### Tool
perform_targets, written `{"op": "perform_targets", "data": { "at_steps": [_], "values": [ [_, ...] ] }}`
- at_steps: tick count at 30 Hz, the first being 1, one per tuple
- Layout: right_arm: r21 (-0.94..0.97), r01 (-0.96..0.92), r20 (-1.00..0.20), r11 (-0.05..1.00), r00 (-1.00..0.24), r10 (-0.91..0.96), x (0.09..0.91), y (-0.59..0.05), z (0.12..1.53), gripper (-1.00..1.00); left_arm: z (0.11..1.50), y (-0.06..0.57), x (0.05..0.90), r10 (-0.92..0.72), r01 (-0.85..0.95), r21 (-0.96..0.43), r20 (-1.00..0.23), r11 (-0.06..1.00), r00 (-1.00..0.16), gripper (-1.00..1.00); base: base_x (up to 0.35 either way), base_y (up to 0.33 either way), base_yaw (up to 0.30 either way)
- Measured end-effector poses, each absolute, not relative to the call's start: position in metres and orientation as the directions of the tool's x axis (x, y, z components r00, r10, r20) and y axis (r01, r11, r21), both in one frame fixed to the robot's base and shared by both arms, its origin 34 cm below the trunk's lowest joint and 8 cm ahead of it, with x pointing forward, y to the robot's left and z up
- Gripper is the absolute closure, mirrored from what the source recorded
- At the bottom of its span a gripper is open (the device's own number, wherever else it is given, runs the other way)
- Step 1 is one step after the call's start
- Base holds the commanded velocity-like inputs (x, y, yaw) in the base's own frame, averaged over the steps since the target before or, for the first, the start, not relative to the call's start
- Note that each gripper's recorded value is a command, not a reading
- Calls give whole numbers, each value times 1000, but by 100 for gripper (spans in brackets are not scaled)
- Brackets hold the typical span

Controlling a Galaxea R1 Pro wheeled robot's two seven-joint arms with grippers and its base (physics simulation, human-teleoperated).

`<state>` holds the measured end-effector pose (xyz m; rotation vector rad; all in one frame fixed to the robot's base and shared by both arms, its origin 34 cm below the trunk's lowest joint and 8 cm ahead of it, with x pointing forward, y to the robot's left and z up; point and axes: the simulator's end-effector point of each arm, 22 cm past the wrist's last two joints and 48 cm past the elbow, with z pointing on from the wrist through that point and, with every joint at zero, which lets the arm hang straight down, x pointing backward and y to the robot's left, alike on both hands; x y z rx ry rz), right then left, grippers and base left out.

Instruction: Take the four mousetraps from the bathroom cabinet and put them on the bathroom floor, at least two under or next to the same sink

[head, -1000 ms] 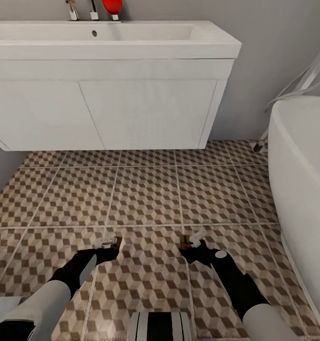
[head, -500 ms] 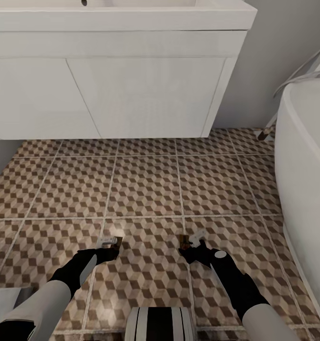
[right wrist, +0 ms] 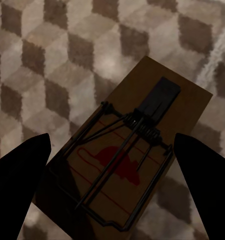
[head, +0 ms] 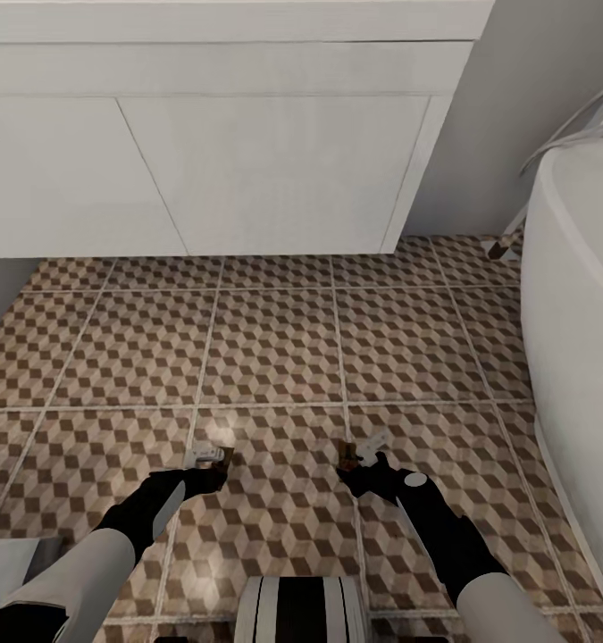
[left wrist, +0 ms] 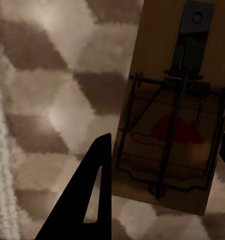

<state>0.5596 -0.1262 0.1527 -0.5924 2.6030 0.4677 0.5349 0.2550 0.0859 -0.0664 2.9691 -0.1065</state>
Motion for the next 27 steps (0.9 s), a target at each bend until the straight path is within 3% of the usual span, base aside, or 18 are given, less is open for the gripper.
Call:
{"op": "perform_targets", "data": {
  "at_steps": [27],
  "values": [
    [220,-472,-475,854,-816,-329,560,-127,153,100,86,247,536,-45,-31,-83,-172,996,-984,100,0,0,0]
  ]
}}
